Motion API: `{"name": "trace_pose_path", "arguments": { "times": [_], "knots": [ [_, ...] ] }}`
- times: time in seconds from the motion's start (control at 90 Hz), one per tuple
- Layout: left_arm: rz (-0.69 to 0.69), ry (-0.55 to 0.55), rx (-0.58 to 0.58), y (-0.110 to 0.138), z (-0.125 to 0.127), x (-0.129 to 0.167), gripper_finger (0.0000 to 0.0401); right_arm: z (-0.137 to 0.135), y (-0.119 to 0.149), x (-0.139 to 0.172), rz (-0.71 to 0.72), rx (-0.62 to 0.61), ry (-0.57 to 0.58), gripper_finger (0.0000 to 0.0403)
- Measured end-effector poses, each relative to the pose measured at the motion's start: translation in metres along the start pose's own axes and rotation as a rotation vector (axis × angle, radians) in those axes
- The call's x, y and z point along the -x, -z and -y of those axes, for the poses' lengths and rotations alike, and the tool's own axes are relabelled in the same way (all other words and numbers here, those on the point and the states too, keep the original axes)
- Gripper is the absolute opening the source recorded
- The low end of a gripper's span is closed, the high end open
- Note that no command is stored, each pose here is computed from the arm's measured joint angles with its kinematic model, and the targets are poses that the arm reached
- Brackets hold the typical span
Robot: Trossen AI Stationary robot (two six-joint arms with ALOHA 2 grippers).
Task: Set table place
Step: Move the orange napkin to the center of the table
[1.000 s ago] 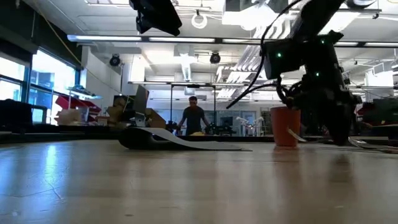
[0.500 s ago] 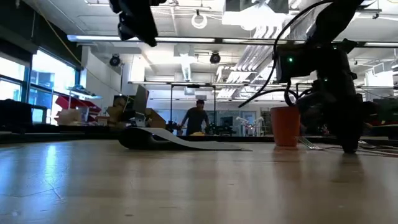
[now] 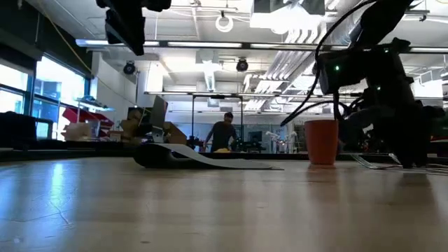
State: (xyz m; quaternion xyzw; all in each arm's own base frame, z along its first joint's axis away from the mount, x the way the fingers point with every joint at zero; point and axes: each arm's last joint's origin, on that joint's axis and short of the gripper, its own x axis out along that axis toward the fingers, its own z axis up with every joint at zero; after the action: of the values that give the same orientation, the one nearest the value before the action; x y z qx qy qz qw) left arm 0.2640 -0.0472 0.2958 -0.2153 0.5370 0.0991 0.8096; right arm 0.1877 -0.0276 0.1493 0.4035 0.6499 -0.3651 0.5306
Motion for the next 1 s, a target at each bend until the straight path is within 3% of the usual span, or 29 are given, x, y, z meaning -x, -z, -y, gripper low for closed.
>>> {"name": "trace_pose_path", "arguments": {
  "times": [0.189,0.289,0.4,0.667,1.0],
  "knots": [
    [-0.162,-0.019,0.206,0.016,-0.001,0.001,0.0101,0.01,0.011,0.026,0.072,0.018,-0.136,0.0227],
    [-0.288,-0.027,0.311,0.028,-0.008,-0.006,0.0101,0.014,0.018,0.039,0.107,0.017,-0.242,0.0237],
    [-0.334,0.006,0.371,0.038,-0.018,-0.016,0.0102,0.011,0.027,0.053,0.178,0.055,-0.384,0.0238],
    [-0.498,-0.056,0.425,0.073,-0.061,-0.029,0.0102,-0.017,0.041,0.076,0.369,0.243,-0.691,0.0223],
    [-0.691,-0.097,0.387,0.124,-0.091,-0.079,0.0101,-0.033,0.04,0.087,0.489,0.321,-0.831,0.0204]
  ]
}}
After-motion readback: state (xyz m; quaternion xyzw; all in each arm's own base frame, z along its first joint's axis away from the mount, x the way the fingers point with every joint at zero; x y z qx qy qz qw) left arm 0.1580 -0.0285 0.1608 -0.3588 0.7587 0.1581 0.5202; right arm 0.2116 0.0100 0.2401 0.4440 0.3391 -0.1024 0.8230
